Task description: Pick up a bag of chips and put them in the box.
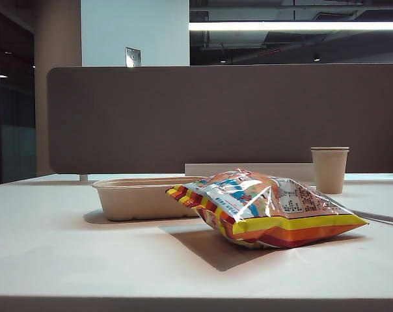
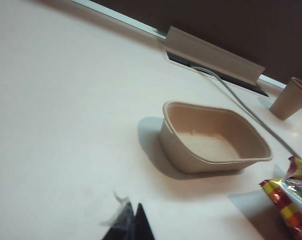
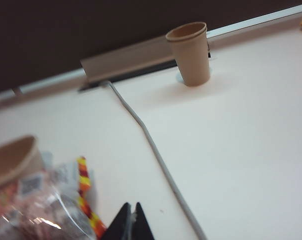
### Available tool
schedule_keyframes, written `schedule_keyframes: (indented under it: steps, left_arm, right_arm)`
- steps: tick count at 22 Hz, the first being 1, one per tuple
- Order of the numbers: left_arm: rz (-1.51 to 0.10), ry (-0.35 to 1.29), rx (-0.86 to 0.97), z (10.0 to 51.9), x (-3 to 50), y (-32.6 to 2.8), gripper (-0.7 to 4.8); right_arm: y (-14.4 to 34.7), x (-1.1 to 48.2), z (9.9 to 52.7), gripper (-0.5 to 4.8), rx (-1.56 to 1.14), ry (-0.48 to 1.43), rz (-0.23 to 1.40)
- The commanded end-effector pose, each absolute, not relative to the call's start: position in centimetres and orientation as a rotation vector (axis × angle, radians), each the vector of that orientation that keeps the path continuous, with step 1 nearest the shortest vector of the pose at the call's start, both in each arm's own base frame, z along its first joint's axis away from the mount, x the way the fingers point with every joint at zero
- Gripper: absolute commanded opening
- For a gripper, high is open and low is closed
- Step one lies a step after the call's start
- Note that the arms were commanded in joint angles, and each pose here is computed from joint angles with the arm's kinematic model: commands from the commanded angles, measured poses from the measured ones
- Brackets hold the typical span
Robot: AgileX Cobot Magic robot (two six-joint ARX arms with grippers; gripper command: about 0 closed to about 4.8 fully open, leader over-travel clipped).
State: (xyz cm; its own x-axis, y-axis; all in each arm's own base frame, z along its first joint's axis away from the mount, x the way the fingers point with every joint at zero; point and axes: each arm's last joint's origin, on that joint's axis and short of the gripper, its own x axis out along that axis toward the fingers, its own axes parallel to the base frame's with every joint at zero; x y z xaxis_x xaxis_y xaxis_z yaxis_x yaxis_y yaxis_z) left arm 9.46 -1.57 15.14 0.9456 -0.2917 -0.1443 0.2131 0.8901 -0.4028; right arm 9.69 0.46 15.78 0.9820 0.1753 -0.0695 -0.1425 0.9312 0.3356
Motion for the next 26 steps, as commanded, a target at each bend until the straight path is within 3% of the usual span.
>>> schedule_keyframes:
  steps: [1, 8, 13, 18, 21, 26]
  left_arm:
    - [-0.334, 0.212, -0.410, 15.3, 9.4, -1.8, -0.05]
    - [-0.393, 0.217, -0.412, 15.3, 9.3, -1.9, -0.05]
    - [-0.410, 0.223, -0.413, 15.3, 9.3, -2.0, -0.05]
    - [-0.417, 0.227, -0.414, 15.3, 9.3, -2.0, -0.05]
    - [-0.417, 0.231, -0.414, 15.2, 9.3, -2.0, -0.05]
    - [-0.432, 0.234, -0.414, 15.2, 9.3, -2.0, -0.05]
  right_arm:
    - [0.7, 9.7, 16.8, 0.13, 0.445, 0.017, 0.245]
    - [0.3, 8.7, 21.3, 0.13, 0.443, 0.079, 0.116]
    - [0.4, 9.7, 25.7, 0.13, 0.406, 0.178, 0.109]
    - [1.0, 15.1, 29.5, 0.13, 0.361, 0.469, 0.311]
    - [2.2, 18.7, 29.7, 0.13, 0.380, 0.606, 0.454]
    - [4.9, 21.8, 29.7, 0.13, 0.156, 0.775, 0.675]
